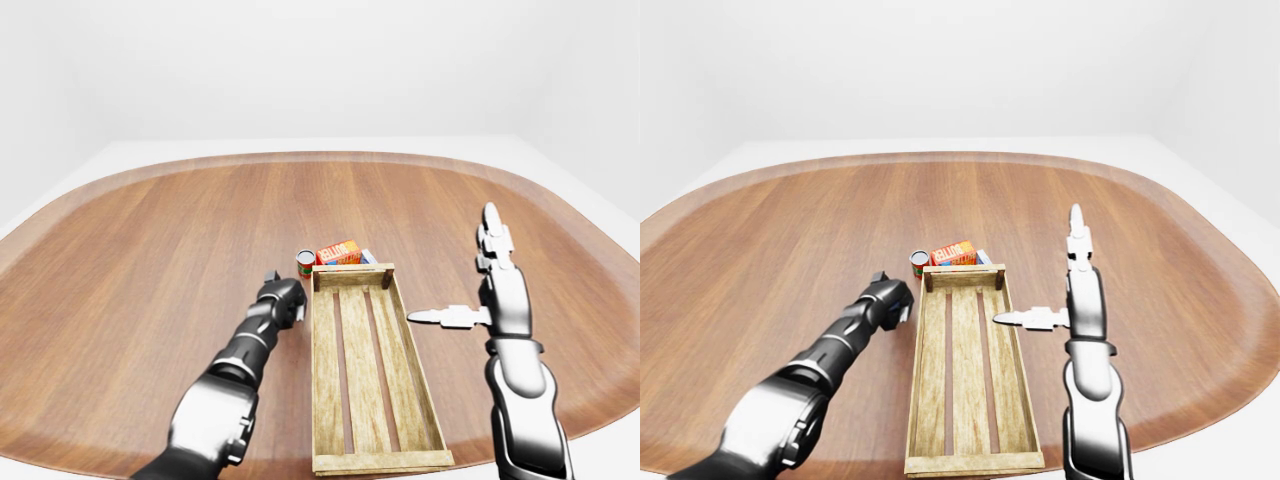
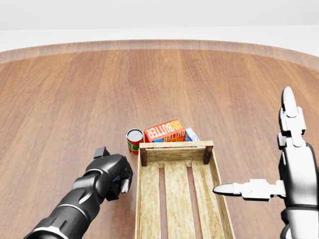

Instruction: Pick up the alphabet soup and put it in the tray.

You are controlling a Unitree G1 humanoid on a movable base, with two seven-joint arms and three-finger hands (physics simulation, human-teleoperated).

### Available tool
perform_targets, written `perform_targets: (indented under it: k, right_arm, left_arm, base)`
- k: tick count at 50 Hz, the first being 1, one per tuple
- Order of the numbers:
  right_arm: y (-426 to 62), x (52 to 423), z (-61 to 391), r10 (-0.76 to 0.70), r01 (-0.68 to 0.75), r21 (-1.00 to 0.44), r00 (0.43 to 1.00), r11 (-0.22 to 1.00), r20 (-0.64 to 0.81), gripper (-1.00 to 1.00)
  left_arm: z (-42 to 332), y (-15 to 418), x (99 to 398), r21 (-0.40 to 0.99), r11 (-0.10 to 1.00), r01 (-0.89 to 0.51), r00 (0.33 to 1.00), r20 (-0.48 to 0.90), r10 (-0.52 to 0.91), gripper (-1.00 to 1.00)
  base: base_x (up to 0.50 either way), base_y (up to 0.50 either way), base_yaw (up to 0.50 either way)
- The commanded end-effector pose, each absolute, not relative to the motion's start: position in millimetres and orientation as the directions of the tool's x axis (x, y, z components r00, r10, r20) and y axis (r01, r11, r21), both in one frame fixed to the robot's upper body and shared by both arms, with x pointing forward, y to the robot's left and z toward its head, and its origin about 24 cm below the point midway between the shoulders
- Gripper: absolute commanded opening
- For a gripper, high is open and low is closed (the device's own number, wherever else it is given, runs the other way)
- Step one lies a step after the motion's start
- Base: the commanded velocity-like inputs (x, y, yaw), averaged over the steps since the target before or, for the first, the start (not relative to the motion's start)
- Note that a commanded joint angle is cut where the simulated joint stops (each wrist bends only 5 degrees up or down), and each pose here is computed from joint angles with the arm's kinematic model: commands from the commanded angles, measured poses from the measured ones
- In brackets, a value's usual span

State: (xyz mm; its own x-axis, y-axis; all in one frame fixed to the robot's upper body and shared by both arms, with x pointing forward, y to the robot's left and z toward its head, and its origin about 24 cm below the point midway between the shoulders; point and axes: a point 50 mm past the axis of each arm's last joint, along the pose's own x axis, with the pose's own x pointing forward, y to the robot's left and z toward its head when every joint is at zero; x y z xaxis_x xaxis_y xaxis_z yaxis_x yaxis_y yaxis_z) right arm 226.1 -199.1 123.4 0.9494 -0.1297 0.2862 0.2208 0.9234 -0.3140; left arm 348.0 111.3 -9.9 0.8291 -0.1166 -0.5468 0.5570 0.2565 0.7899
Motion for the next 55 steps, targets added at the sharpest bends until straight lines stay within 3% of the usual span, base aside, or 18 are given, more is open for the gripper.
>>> perform_targets:
  k: [1, 22, 55]
  right_arm:
    - [-198, 228, 119, -0.125, 0.21, -0.314, 0.955, 0.926, 0.269, 1.0]
    - [-198, 227, 121, -0.125, 0.212, -0.316, 0.954, 0.925, 0.273, 1.0]
    - [-197, 228, 121, -0.121, 0.208, -0.317, 0.954, 0.925, 0.273, 1.0]
  left_arm:
    - [11, 113, 361, 0.818, 0.28, 0.503, 0.864, -0.489, -0.124, -1.0]
    - [57, 119, 375, 0.856, 0.267, 0.443, 0.896, -0.418, -0.147, -1.0]
    - [95, 105, 355, 0.882, 0.225, 0.414, 0.897, -0.353, -0.267, -1.0]
  base:
    - [0.0, 0.0, 0.0]
    - [0.0, 0.0, 0.0]
    - [0.0, 0.0, 0.0]
